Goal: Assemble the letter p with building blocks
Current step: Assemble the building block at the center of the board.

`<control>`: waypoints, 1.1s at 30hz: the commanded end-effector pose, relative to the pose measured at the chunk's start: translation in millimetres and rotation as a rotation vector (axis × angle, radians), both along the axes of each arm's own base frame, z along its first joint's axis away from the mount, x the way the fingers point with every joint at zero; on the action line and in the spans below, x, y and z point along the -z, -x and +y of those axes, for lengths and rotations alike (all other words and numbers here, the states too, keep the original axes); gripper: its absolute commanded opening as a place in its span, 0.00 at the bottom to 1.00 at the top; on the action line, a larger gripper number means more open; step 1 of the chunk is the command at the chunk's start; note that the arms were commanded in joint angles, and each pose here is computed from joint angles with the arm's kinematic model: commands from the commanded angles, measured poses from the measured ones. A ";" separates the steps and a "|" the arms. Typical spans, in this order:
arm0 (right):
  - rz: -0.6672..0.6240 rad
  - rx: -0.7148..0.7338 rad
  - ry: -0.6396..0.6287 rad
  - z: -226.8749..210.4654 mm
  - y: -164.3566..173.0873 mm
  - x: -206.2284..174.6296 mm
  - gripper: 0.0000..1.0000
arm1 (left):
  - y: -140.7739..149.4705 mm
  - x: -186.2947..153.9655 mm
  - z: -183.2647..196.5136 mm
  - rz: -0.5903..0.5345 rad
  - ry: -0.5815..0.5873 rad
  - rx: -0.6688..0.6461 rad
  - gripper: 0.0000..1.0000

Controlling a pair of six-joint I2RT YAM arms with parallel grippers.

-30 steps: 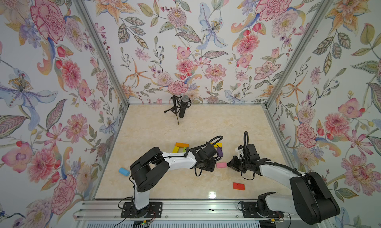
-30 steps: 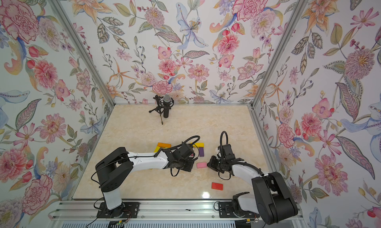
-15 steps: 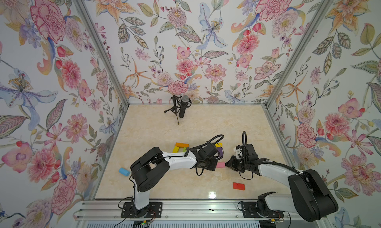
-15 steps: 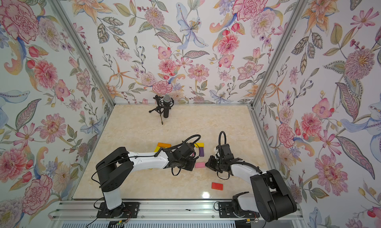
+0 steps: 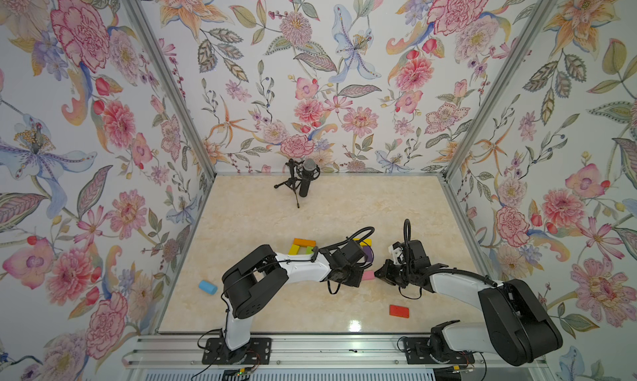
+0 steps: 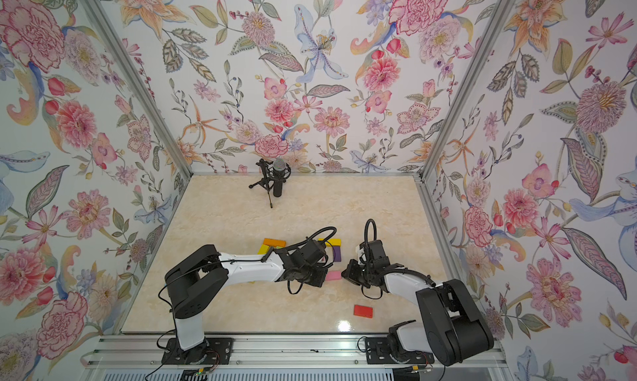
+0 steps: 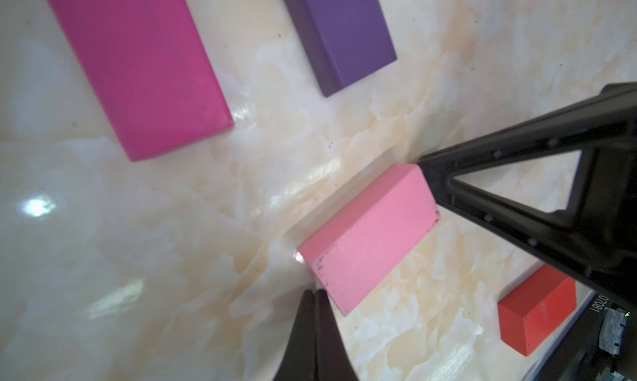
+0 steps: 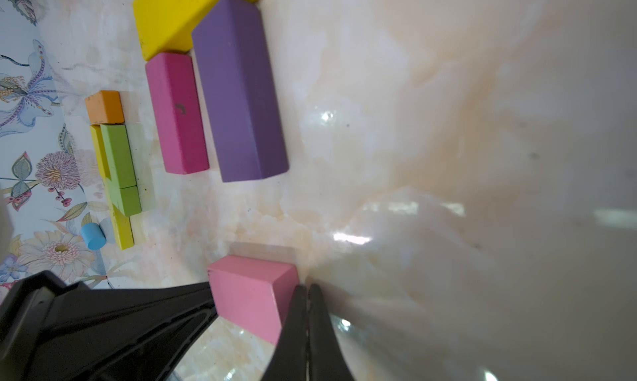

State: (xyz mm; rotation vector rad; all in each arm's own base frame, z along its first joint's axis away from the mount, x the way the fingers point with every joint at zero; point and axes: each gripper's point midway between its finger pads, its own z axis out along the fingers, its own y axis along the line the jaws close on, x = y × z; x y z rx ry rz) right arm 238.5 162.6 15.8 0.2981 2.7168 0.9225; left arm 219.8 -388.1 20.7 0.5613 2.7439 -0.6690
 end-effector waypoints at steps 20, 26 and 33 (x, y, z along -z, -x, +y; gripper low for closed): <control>0.068 -0.004 0.042 -3.8 -2.5 18.4 0.05 | -34.9 6.6 1.5 -0.008 0.001 -0.054 0.00; 0.073 0.000 0.044 -4.6 -5.2 19.7 0.05 | -37.2 5.4 -1.2 -0.007 0.007 -0.046 0.00; 0.080 -0.002 0.044 -3.8 -10.3 21.5 0.05 | -37.7 6.9 -1.1 0.001 0.008 -0.043 0.00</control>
